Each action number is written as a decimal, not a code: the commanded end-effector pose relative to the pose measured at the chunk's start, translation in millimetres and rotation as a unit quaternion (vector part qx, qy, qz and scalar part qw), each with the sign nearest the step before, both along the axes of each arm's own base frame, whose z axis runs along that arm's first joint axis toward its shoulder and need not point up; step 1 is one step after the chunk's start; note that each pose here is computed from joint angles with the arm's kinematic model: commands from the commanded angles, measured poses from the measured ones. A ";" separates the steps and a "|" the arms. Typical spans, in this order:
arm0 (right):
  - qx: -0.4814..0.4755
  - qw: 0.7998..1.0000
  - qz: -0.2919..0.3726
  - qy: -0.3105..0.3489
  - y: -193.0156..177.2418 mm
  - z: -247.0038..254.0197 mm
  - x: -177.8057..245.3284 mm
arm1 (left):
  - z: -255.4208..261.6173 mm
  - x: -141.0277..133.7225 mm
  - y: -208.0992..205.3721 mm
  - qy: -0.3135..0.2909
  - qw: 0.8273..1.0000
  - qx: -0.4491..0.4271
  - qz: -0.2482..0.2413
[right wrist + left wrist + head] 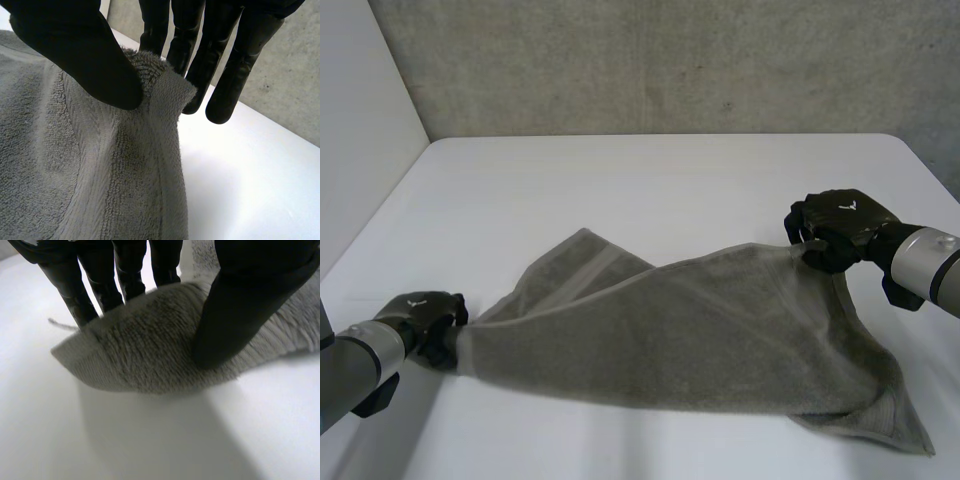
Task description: Fold the towel.
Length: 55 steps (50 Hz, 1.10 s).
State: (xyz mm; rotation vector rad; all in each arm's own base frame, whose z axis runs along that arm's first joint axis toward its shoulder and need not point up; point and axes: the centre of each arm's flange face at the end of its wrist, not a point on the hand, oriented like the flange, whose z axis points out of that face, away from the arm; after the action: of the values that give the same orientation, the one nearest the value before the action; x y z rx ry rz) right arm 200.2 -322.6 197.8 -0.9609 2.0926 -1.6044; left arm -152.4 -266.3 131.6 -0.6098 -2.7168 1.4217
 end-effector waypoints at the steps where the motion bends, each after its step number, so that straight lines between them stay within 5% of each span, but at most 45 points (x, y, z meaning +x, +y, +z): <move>1: -0.029 1.000 0.002 0.000 -7.9 12.7 3.4 | 1.0 -1.6 -12.6 -0.037 0.999 -0.014 -0.027; 13: -0.200 0.979 -0.046 -0.002 -57.8 82.2 8.4 | 103.0 -34.7 -89.1 -0.053 0.969 -0.236 -0.053; 16: -0.300 0.952 -0.065 -0.020 -72.5 120.7 19.2 | 153.4 -45.7 -114.3 -0.048 0.944 -0.324 -0.036; 18: -0.399 0.909 -0.108 -0.047 -83.1 164.8 18.9 | 207.0 -48.5 -133.3 -0.041 0.911 -0.411 -0.004; 19: -0.399 0.909 -0.108 -0.048 -83.2 165.0 18.9 | 207.3 -48.5 -133.4 -0.041 0.911 -0.411 -0.004; 21: -0.466 0.871 -0.139 -0.078 -86.6 196.7 14.2 | 254.5 -46.8 -141.7 -0.024 0.874 -0.484 0.034; 25: -0.486 0.857 -0.136 -0.103 -82.7 209.9 14.7 | 274.6 -46.4 -141.5 -0.002 0.857 -0.513 0.047; 32: -0.413 0.902 -0.065 -0.103 -73.7 165.3 24.8 | 242.7 -50.2 -136.6 0.018 0.886 -0.461 0.039; 34: -0.372 0.923 -0.043 -0.090 -64.8 134.5 26.1 | 211.5 -52.5 -129.0 0.011 0.906 -0.421 0.031; 44: -0.195 0.979 -0.023 -0.049 -23.1 29.5 22.3 | 98.9 -49.2 -94.6 -0.021 0.951 -0.307 0.001; 49: -0.145 0.989 -0.014 -0.009 -10.3 5.5 14.8 | 64.9 -51.6 -74.8 -0.045 0.962 -0.264 -0.042; 55: -0.128 0.991 -0.004 0.046 -1.6 4.8 11.8 | 70.5 -57.7 -67.9 -0.095 0.952 -0.279 -0.083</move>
State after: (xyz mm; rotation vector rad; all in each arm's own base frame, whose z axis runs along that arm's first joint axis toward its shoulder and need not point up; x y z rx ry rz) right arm 216.4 -333.5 206.4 -0.9977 1.8890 -1.9774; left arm -203.7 -343.6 201.2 -0.8020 -2.3140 2.1820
